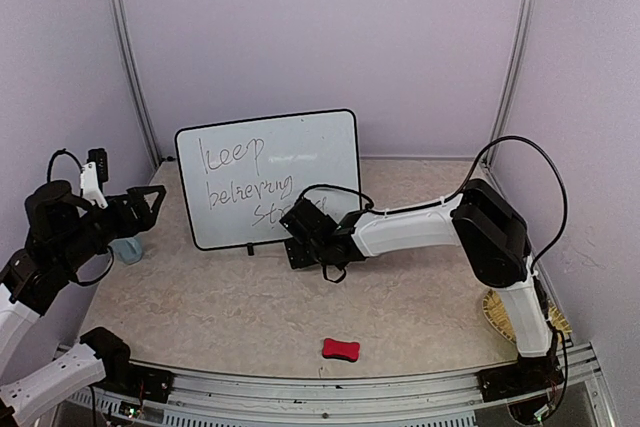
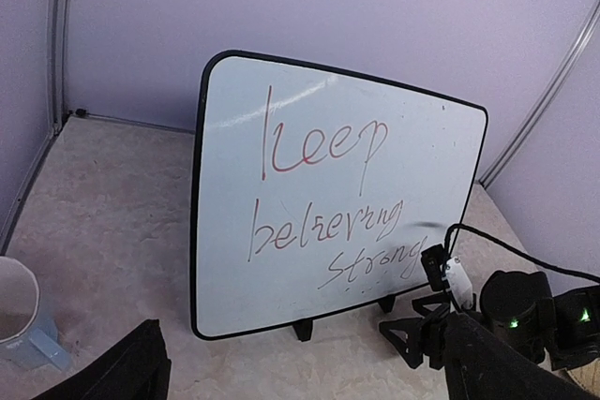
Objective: Erase the whiteboard
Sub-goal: Move the whiteboard to the center of the board.
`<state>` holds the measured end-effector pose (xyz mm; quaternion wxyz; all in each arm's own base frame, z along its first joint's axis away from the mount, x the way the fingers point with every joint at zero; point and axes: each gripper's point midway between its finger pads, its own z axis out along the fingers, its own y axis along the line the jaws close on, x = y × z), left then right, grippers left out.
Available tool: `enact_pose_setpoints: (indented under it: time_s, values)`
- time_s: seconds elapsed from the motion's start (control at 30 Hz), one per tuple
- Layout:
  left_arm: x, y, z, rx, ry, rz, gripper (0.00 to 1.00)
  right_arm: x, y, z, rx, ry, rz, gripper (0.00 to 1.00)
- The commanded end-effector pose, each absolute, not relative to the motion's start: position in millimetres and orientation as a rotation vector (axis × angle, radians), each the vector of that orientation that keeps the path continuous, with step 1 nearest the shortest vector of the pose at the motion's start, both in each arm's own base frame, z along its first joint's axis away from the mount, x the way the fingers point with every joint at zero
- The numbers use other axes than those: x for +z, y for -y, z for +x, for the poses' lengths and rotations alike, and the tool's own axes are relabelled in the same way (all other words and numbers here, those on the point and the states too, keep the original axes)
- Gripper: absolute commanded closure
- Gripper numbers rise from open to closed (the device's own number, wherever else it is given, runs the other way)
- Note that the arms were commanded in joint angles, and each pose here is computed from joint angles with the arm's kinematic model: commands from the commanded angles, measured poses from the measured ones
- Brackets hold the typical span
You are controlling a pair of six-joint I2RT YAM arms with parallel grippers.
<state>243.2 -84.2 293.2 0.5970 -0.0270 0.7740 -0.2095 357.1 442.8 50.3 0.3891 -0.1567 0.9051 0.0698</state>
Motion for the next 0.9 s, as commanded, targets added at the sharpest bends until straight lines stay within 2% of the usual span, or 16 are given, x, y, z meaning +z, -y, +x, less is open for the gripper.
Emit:
enact_pose_setpoints:
  time_s: [0.0,0.73,0.87]
  values:
    - [295,81,245,-0.466,-1.776,-0.061,0.01,47,-443,365,0.190,-2.293,-0.367,0.20]
    - [295,76,245,-0.442,-1.776,-0.089,0.01,30,-438,381,0.230,-2.301,-0.372,0.42]
    - [295,75,245,-0.440,-1.776,-0.093,0.01,25,-438,381,0.238,-2.313,-0.376,0.43]
